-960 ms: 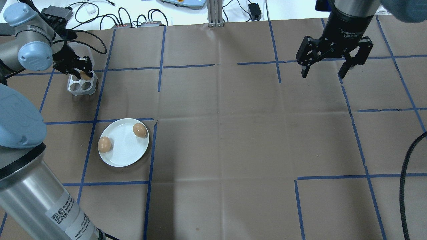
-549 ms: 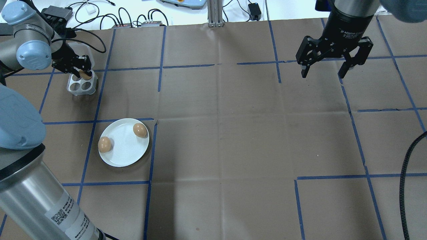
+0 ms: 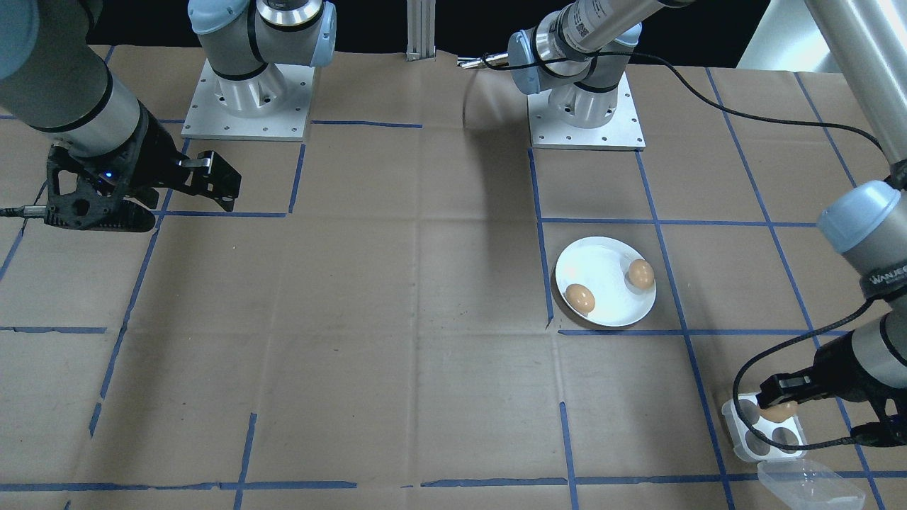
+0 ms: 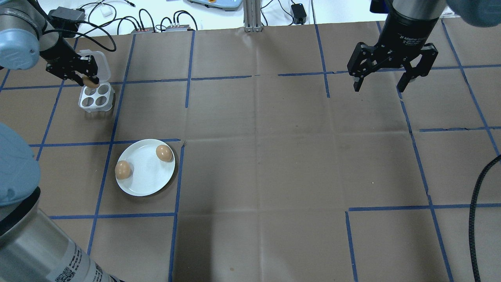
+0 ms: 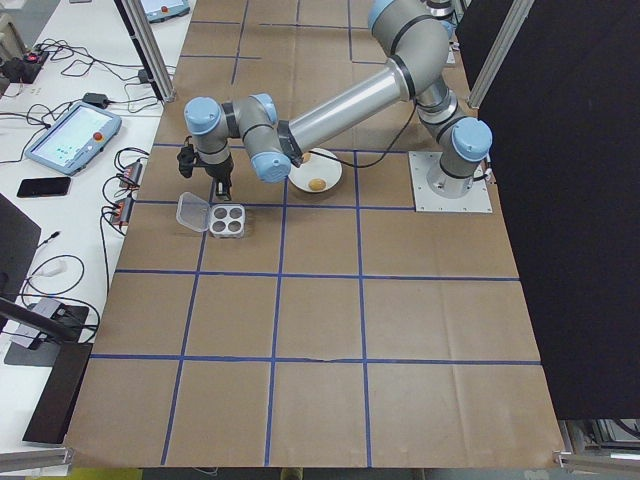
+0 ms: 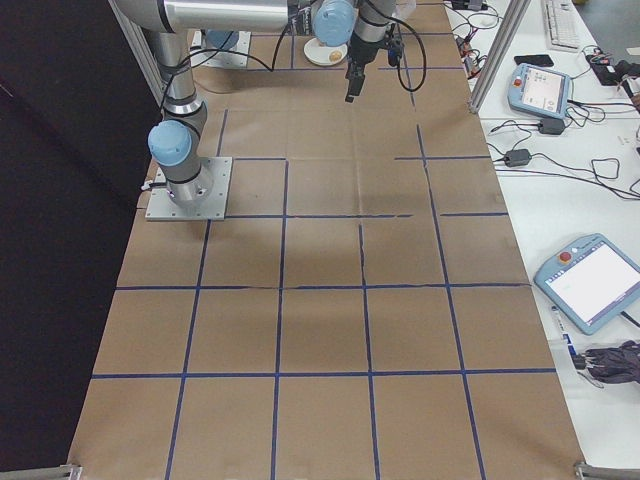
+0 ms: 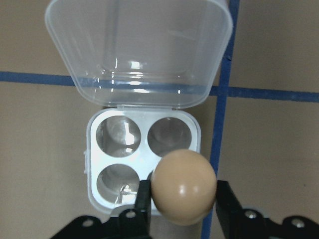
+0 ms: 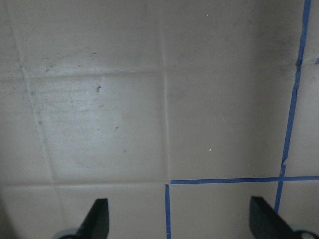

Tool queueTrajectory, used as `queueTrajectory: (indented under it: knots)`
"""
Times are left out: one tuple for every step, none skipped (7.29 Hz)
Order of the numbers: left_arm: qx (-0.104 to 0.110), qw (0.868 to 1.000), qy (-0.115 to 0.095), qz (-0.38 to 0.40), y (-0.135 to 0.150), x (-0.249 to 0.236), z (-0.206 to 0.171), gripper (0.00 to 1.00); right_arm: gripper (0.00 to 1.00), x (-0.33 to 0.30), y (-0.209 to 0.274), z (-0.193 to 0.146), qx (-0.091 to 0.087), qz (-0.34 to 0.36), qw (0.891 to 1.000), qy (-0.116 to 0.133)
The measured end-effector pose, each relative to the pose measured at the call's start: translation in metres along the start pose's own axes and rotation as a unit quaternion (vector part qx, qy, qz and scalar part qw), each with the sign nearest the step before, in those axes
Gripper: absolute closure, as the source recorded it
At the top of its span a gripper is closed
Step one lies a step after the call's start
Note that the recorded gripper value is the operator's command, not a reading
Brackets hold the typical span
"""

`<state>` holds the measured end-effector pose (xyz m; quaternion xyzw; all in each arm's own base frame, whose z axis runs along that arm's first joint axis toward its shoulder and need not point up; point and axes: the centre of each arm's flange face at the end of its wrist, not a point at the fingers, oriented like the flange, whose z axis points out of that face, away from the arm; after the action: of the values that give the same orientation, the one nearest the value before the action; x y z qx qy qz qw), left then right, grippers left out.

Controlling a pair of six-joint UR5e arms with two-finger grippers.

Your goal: Place egg on plate

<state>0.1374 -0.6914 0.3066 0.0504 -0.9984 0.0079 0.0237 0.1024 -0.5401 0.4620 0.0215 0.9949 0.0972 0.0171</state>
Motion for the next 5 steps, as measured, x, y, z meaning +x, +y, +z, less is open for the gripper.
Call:
queueTrajectory:
  knots:
    - [-0.009,1.000,0.002,-0.007,0.021,0.023,-0.015,0.83,0.00,0.000,0.000,0.000,0.000,0.000,1.000,0.000]
    - [-0.020,1.000,0.004,-0.014,0.048,0.051,-0.021,0.85,0.00,0.000,0.000,0.000,0.000,0.000,1.000,0.000]
    - [-0.035,0.999,0.007,-0.019,0.081,0.081,-0.017,0.85,0.00,0.000,0.000,0.000,0.000,0.000,1.000,0.000]
    - [-0.053,0.998,0.009,-0.025,0.119,0.106,-0.005,0.85,0.00,0.000,0.000,0.000,0.000,0.000,1.000,0.000]
    - [-0.068,0.997,0.010,-0.031,0.155,0.121,0.011,0.85,0.00,0.000,0.000,0.000,0.000,0.000,1.000,0.000]
